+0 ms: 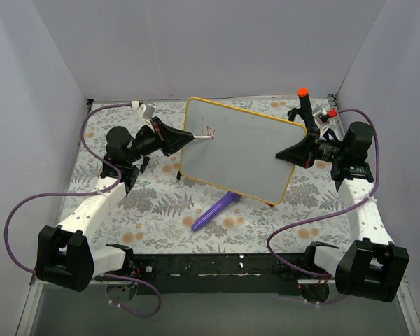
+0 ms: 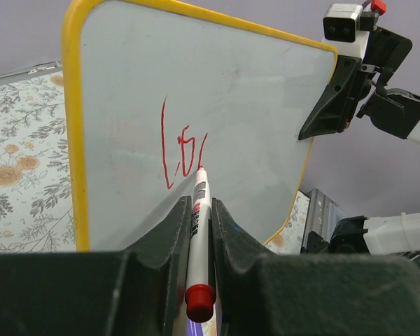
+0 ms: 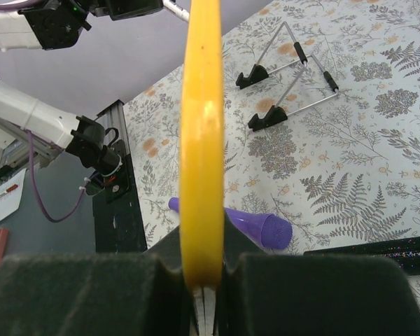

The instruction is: Write a sentence on the whiteboard

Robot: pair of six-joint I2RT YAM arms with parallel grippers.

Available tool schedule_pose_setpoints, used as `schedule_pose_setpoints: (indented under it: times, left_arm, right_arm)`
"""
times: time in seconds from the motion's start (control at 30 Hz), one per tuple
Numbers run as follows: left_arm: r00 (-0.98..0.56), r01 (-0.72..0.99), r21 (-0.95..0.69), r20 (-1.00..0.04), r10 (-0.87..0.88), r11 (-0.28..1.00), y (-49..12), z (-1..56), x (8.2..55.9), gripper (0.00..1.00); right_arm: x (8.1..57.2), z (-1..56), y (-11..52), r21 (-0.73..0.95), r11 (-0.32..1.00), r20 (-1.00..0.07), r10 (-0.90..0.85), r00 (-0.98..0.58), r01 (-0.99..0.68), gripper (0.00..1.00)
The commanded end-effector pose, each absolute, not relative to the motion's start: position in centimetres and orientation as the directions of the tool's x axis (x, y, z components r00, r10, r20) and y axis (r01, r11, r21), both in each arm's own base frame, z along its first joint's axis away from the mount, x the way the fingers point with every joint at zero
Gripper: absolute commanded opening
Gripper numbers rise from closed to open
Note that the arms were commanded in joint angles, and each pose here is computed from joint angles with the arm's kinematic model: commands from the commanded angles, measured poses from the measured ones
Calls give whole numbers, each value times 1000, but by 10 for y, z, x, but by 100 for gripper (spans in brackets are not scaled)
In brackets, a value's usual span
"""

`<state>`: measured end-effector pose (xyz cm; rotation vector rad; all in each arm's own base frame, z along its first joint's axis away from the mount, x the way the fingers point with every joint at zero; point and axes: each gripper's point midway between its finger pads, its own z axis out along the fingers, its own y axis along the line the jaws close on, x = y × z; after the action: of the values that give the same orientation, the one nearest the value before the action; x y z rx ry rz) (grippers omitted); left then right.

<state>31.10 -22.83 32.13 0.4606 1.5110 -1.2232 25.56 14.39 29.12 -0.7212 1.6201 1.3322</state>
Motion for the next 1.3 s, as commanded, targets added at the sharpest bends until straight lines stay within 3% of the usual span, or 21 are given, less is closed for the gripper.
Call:
schedule_pose_setpoints:
  times: [0.0, 0.43, 0.8, 1.27]
  left_arm:
    - [-292, 834, -410, -895, -336, 369, -232, 345, 313, 0]
    - [-279, 852, -392, -901, -333, 347, -243, 358, 319, 0]
    - [-248, 877, -362, -905, -346, 317, -238, 371, 291, 0]
    - [-292, 849, -382, -915, -279, 365, -235, 338, 293, 0]
  right_arm:
    - [239, 310, 148, 352, 187, -936, 67, -346, -917, 1]
    - [240, 309, 147, 354, 189, -935, 68, -347, -916, 1]
    - [239, 310, 148, 348, 188, -938, 67, -341, -919, 1]
    - [240, 310, 147, 351, 190, -936, 68, -344, -917, 1]
